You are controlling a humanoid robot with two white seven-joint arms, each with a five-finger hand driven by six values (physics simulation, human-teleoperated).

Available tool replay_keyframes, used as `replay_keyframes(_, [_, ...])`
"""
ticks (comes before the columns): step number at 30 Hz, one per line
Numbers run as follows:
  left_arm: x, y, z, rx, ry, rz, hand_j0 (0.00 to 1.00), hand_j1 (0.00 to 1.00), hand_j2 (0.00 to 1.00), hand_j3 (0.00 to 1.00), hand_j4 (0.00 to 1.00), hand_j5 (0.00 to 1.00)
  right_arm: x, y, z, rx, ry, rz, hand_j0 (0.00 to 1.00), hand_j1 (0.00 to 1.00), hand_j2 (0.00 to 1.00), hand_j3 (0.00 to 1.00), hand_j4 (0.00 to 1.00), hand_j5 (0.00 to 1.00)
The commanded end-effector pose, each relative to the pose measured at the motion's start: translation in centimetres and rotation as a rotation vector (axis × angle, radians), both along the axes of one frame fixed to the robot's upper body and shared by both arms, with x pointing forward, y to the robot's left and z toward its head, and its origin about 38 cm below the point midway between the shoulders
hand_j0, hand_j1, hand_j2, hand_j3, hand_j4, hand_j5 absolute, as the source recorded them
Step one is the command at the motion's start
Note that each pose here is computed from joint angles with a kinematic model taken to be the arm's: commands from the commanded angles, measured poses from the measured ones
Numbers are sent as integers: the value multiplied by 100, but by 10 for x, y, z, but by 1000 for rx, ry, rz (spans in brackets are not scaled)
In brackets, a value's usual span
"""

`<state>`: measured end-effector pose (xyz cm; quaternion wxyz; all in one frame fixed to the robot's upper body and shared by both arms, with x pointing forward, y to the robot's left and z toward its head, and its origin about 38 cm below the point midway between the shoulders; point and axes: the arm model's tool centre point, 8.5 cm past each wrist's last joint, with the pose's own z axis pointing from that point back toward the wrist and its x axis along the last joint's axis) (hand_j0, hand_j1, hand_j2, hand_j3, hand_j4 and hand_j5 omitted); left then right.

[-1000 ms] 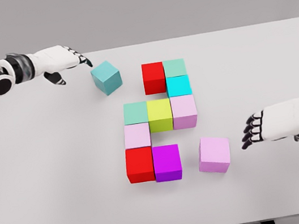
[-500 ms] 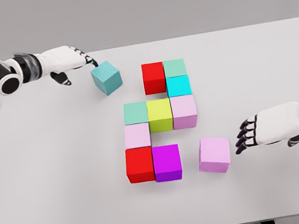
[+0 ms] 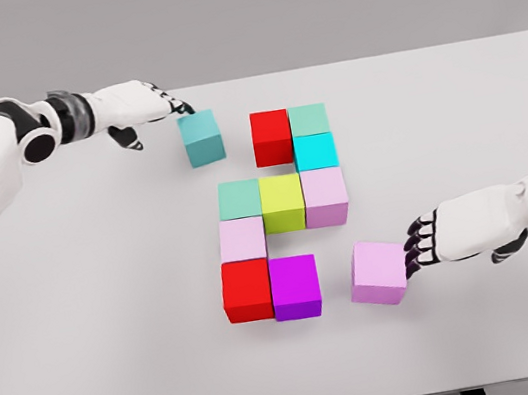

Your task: Assemble the squares on the desktop into the number 2

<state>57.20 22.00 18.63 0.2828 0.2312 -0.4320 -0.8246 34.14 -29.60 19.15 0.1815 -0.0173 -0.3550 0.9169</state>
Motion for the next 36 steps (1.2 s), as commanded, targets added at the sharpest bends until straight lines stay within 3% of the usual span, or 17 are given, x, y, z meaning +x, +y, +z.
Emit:
replay_keyframes(1, [0,-4,0,-6,0,-4,87,87,87,87,87,87,1,3,0,6,-1,5,99,99,99,99,99,99])
replay_keyframes(23, [4,-5,11,-23,-19,-2,90,90,90,90,90,90,11,6,12,7,-58,8,99,99,99,99,99,99])
replay_keyframes(31, [0,48,14,-11,-25,75,90,90,90,90,90,90,17,-3,9,-11,-59,-21,99,99,99,99,99,99])
replay_keyframes(36, [-2,59,13,1,-23,89,90,90,90,90,90,90,15,0,10,-7,-60,-12,99,99,99,99,99,99])
